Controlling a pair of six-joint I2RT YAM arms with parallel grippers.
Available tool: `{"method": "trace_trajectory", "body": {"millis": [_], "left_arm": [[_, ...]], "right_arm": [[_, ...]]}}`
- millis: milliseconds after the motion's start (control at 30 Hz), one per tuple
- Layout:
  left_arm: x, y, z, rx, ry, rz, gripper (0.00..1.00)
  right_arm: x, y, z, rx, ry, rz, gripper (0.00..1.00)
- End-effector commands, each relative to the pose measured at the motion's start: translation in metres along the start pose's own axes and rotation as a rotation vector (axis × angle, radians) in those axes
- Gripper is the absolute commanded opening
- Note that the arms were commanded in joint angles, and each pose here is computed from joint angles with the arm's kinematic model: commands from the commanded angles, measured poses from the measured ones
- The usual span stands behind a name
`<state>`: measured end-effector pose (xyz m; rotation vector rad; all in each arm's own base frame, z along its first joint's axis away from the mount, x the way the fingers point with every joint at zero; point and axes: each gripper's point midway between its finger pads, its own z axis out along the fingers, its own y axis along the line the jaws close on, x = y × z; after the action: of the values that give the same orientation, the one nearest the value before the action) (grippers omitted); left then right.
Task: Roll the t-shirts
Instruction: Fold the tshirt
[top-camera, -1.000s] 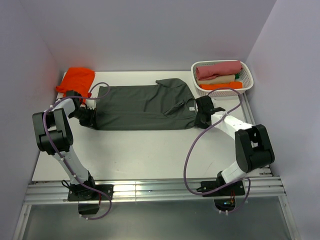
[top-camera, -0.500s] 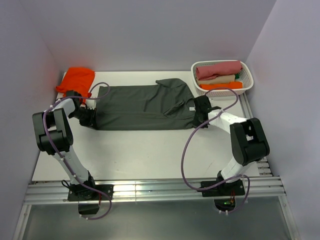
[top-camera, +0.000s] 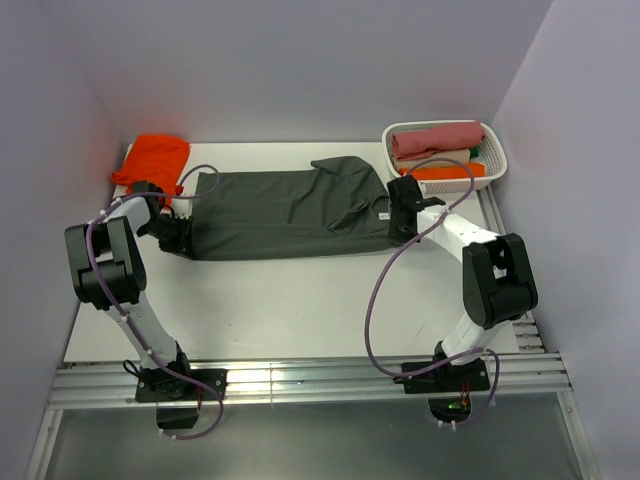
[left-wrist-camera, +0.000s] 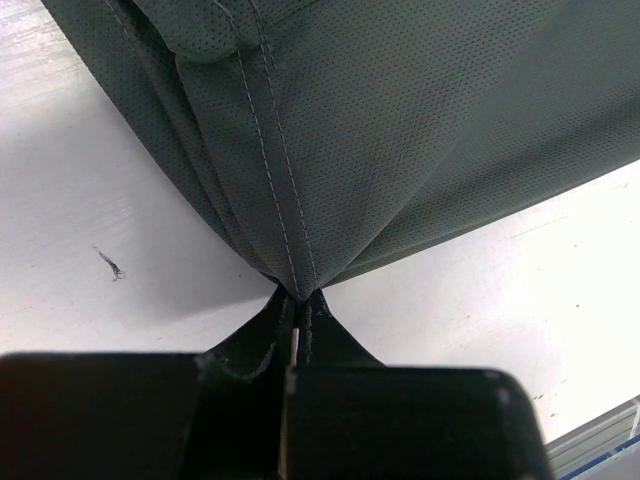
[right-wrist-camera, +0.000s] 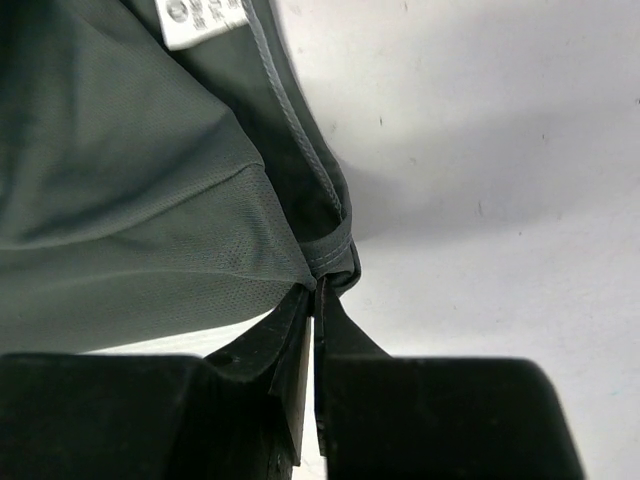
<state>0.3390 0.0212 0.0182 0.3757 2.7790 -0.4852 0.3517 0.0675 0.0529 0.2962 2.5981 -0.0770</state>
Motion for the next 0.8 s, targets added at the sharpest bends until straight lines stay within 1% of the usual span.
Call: {"method": "trace_trajectory", "body": {"millis": [0, 33, 100, 200, 233, 367, 400, 433, 467, 533, 633, 767], "left_arm": [[0.020, 0.005, 0.001, -0.030, 0.069, 0.015, 0.00], [0.020, 0.005, 0.001, -0.028, 0.070, 0.018, 0.00], [0.021, 0.005, 0.001, -0.029, 0.073, 0.017, 0.00], [0.020, 0.005, 0.001, -0.030, 0.072, 0.017, 0.00], [0.021, 0.004, 0.001, -0.030, 0.074, 0.018, 0.00], [0.023, 0.005, 0.001, -0.032, 0.078, 0.017, 0.00], [0.023, 0.005, 0.001, -0.034, 0.076, 0.021, 0.00], [0.023, 0.005, 0.001, -0.034, 0.076, 0.020, 0.00], [0.023, 0.005, 0.001, -0.036, 0.075, 0.019, 0.00], [0.023, 0.005, 0.001, -0.034, 0.076, 0.019, 0.00], [0.024, 0.004, 0.001, -0.027, 0.077, 0.017, 0.00], [0.023, 0.002, 0.000, -0.022, 0.073, 0.018, 0.00]], "right_arm": [[0.009, -0.017, 0.003, 0.062, 0.044, -0.053, 0.08], [0.013, -0.020, 0.004, 0.074, 0.049, -0.052, 0.11], [0.016, -0.027, 0.004, 0.109, 0.055, -0.053, 0.12], [0.017, -0.031, 0.004, 0.118, 0.054, -0.054, 0.18], [0.015, -0.031, 0.002, 0.114, 0.045, -0.048, 0.22], [0.012, -0.034, 0.000, 0.114, 0.035, -0.033, 0.29], [0.012, -0.036, 0.000, 0.117, 0.034, -0.029, 0.31], [0.012, -0.038, -0.001, 0.123, 0.033, -0.020, 0.37], [0.012, -0.039, -0.001, 0.122, 0.032, -0.016, 0.39], [0.013, -0.034, -0.005, 0.078, 0.028, 0.014, 0.44], [0.016, -0.030, -0.010, 0.015, 0.006, 0.076, 0.49], [0.023, -0.013, -0.009, -0.097, -0.026, 0.166, 0.51]]}}
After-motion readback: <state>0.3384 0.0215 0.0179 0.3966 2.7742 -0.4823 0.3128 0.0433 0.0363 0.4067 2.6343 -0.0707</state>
